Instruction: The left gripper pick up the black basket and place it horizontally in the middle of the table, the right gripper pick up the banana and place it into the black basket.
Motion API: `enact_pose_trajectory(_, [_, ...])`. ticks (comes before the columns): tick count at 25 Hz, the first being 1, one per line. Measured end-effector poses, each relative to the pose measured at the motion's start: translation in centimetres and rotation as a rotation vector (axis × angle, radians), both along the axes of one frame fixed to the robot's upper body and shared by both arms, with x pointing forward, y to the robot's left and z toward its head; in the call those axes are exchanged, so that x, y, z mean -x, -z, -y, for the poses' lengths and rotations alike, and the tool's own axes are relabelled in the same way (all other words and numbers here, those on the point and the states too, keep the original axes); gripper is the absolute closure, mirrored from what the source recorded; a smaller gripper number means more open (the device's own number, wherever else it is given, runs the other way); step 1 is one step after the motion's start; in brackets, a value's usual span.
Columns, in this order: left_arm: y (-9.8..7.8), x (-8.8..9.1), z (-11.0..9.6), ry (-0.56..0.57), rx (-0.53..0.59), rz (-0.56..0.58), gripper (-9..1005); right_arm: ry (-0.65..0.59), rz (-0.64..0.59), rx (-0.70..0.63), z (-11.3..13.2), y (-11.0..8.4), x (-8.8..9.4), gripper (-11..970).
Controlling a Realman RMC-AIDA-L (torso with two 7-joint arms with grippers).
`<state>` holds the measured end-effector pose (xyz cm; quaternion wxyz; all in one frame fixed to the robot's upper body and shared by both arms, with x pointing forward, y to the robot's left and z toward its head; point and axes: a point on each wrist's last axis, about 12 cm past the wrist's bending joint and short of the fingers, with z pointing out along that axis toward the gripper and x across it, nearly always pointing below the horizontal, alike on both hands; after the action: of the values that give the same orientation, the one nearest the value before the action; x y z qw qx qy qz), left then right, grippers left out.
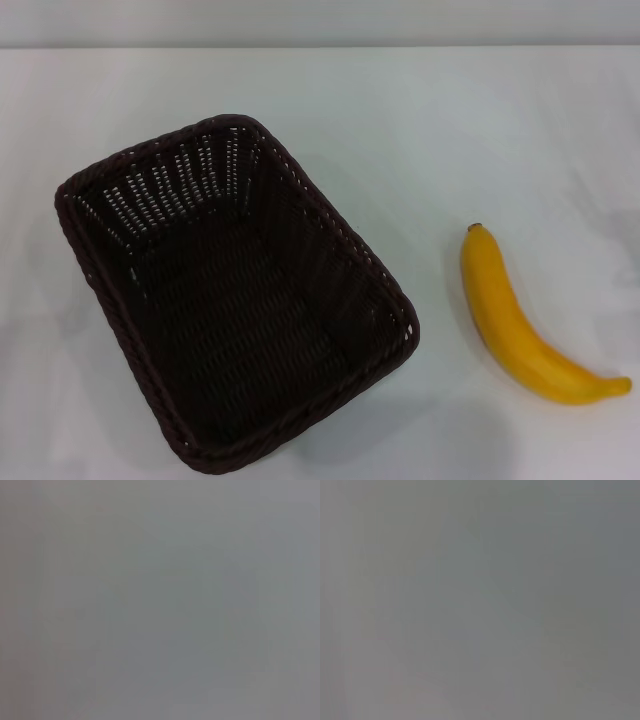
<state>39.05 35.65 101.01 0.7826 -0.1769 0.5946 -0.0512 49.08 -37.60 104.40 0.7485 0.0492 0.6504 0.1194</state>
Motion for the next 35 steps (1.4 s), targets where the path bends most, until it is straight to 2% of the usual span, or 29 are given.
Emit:
enact_pose_trajectory(5, [-0.7,-1.0,-1.3,0.001,0.085,0.047,117,0.0,0.0,0.0,0.0,0.0,0.0,87])
enact_pose_trajectory(9, [-2.1,-2.2,-4.5,0.101,0.219,0.078,117,-0.001,0.003,0.0,0.0,-0.1,-0.1,87])
enact_pose_trajectory(12, [-4.7,-3.8,-7.6,0.259,0.293,0.049,117,-0.005,0.009,0.0,-0.1,-0.2,-0.2,88])
enact_pose_trajectory(14, [-6.8,-5.3,-9.3,0.372,0.302,-0.004,117,-0.009,0.016,-0.001,-0.2,-0.3,-0.3,88])
enact_pose_trajectory(15, [-8.4,-6.6,-10.3,0.457,0.307,-0.056,117,-0.009,0.016,-0.001,-0.2,-0.3,-0.3,88])
enact_pose_trajectory(17, [-10.2,-8.2,-10.8,0.551,0.311,-0.126,117,-0.012,0.019,-0.001,-0.2,-0.3,-0.3,88])
enact_pose_trajectory(19, [-12.6,-10.8,-11.2,0.658,0.285,-0.231,117,-0.014,0.02,-0.002,-0.3,-0.4,-0.4,88])
enact_pose_trajectory(22, [-15.7,-14.7,-10.6,0.78,0.191,-0.393,116,-0.019,0.021,-0.002,-0.4,-0.4,-0.4,88])
enact_pose_trajectory(26, [-19.3,-19.7,-7.6,0.941,-0.021,-0.615,116,-0.03,0.025,0.0,-0.6,-0.5,-0.6,88])
enact_pose_trajectory(27, [-19.3,-19.7,-7.6,0.941,-0.021,-0.615,116,-0.032,0.026,0.001,-0.7,-0.5,-0.6,88])
enact_pose_trajectory(28, [-21.1,-22.6,-5.1,0.999,-0.117,-0.741,116,-0.036,0.026,0.001,-0.8,-0.5,-0.7,88])
enact_pose_trajectory(33, [-23.1,-25.9,-1.5,1.024,-0.292,-0.886,120,-0.045,0.026,0.002,-1.0,-0.5,-0.8,88])
enact_pose_trajectory(35, [-23.2,-26.9,0.9,1.071,-0.425,-0.953,121,-0.045,0.027,0.002,-1.0,-0.5,-0.8,88])
